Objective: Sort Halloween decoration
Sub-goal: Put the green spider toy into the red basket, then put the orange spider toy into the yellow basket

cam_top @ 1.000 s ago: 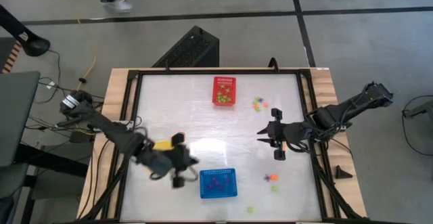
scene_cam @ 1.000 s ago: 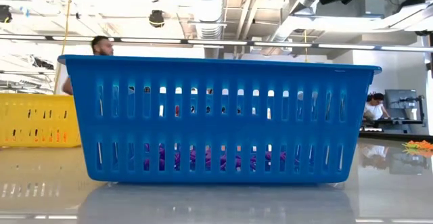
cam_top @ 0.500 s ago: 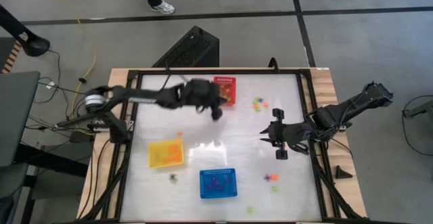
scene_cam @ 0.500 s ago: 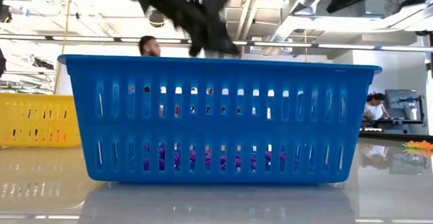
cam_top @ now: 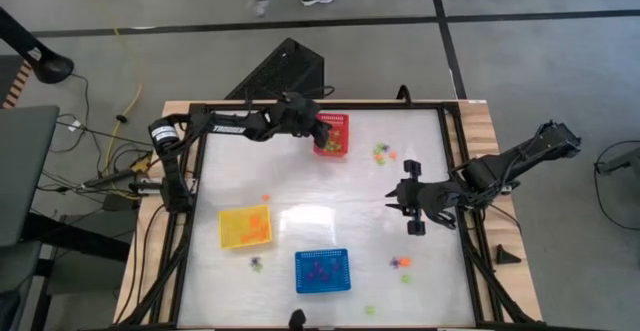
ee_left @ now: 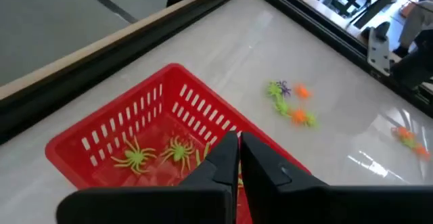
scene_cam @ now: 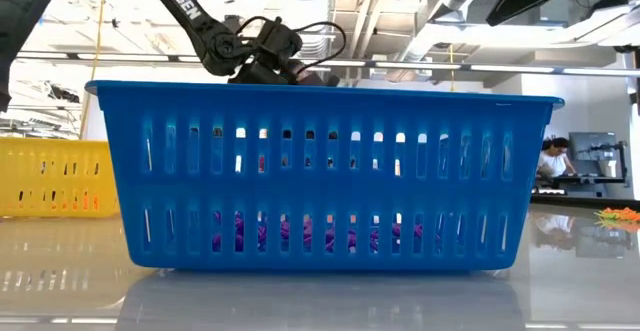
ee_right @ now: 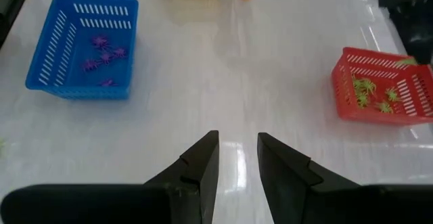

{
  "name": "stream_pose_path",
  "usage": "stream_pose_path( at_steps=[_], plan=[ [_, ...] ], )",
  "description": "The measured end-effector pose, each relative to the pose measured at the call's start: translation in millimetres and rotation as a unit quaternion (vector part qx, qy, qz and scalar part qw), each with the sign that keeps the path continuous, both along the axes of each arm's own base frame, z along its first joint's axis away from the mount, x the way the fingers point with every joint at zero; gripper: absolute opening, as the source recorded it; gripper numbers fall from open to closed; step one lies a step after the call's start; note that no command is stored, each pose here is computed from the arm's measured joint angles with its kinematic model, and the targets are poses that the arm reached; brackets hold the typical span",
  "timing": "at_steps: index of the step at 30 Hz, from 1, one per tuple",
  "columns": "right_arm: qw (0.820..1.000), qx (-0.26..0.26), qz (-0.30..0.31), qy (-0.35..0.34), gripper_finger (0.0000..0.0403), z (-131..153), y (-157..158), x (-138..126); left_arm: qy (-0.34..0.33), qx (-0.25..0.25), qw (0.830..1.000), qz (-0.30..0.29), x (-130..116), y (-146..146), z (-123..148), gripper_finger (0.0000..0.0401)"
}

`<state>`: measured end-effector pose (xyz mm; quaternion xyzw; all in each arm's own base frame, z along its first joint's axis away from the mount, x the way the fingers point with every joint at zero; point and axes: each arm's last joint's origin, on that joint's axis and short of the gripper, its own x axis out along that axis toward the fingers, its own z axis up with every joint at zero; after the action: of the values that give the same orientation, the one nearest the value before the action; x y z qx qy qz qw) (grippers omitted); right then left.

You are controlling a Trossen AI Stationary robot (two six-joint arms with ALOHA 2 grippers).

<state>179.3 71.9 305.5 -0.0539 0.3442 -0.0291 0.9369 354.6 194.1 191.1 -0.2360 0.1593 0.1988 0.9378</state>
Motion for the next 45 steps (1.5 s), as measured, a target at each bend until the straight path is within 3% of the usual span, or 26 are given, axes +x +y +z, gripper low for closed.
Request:
stream_pose_path(
  at_steps=[9, 15, 22, 28, 33, 38, 45],
  plan=[
    [0.999, 0.025, -0.02, -0.005, 0.0134, 0.3, 0.1, 0.2, 0.007, -0.015, 1.0, -0.021, 5.9, -2.2, 10.2, 0.01],
    [0.999, 0.026, -0.021, -0.005, 0.0134, 0.3, 0.1, 0.2, -0.007, -0.052, 0.99, -0.131, 26.3, -12.1, 50.8, 0.014],
    [0.999, 0.028, -0.024, -0.002, 0.0134, -0.2, 0.2, -0.3, -0.006, 0.082, 0.965, -0.248, 66.9, -112.5, 71.2, 0.0136],
    [0.995, 0.064, -0.072, 0.032, 0.0134, -6.1, -1.6, -6.4, 0.05, 0.208, 0.931, -0.295, 75.7, -228.0, 42.6, 0.0133],
    [0.992, 0.069, -0.088, 0.059, 0.0134, -15.5, -0.3, -11.7, -0.024, 0.268, 0.921, -0.282, 88.3, -300.4, 20.9, 0.0132],
    [0.992, 0.067, -0.09, 0.065, 0.0134, -16.7, -0.7, -12.8, -0.065, 0.324, 0.889, -0.317, 119.8, -339.1, -12.3, 0.0132],
    [0.993, 0.054, -0.079, 0.069, 0.0134, -17.0, -0.9, -13.1, -0.028, 0.321, 0.879, -0.351, 190.2, -342.1, -19.4, 0.0132]
  ],
)
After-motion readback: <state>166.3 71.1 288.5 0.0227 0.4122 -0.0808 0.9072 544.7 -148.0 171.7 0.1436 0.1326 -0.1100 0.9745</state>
